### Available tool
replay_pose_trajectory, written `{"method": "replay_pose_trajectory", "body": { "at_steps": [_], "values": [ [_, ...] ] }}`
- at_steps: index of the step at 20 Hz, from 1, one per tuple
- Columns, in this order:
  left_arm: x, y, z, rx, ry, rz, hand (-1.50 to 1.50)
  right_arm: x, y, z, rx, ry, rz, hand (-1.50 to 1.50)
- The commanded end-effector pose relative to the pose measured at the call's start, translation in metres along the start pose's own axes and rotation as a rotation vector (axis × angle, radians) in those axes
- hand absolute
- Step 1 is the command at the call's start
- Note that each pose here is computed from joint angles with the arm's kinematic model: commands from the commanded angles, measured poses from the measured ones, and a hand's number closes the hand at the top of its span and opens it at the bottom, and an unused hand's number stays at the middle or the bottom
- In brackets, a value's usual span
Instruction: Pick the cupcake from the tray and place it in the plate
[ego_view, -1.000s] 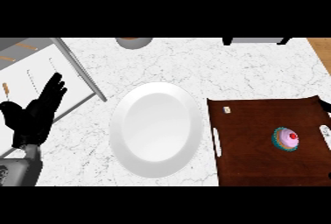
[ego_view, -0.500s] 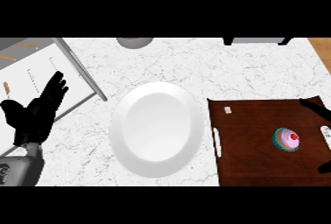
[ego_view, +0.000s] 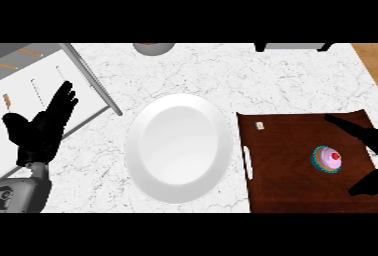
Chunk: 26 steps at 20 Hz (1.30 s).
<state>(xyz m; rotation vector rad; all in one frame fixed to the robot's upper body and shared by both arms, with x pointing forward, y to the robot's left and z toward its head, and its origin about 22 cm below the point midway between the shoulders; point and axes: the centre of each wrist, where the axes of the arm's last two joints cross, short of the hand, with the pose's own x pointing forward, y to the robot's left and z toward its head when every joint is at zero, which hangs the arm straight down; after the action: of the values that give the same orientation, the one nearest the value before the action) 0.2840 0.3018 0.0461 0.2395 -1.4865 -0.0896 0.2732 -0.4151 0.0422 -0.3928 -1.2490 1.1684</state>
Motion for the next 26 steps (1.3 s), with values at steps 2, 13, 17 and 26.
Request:
{"method": "replay_pose_trajectory", "body": {
  "at_steps": [2, 13, 17, 26],
  "values": [
    [-0.022, -0.024, 0.001, -0.033, 0.08, 0.037, 0.0, 0.004, 0.012, -0.002, 0.011, 0.036, 0.042, -1.5],
    [-0.026, -0.023, 0.002, -0.044, 0.077, 0.045, 0.0, -0.003, 0.033, -0.02, 0.133, 0.032, 0.099, -1.5],
    [-0.024, -0.005, 0.006, -0.053, 0.092, 0.032, 0.0, 0.025, 0.031, -0.036, 0.15, -0.083, 0.131, 1.5],
    [-0.008, -0.01, 0.001, -0.042, 0.081, 0.033, 0.0, 0.12, 0.115, -0.085, 0.153, -0.256, 0.098, 1.5]
  ]
}}
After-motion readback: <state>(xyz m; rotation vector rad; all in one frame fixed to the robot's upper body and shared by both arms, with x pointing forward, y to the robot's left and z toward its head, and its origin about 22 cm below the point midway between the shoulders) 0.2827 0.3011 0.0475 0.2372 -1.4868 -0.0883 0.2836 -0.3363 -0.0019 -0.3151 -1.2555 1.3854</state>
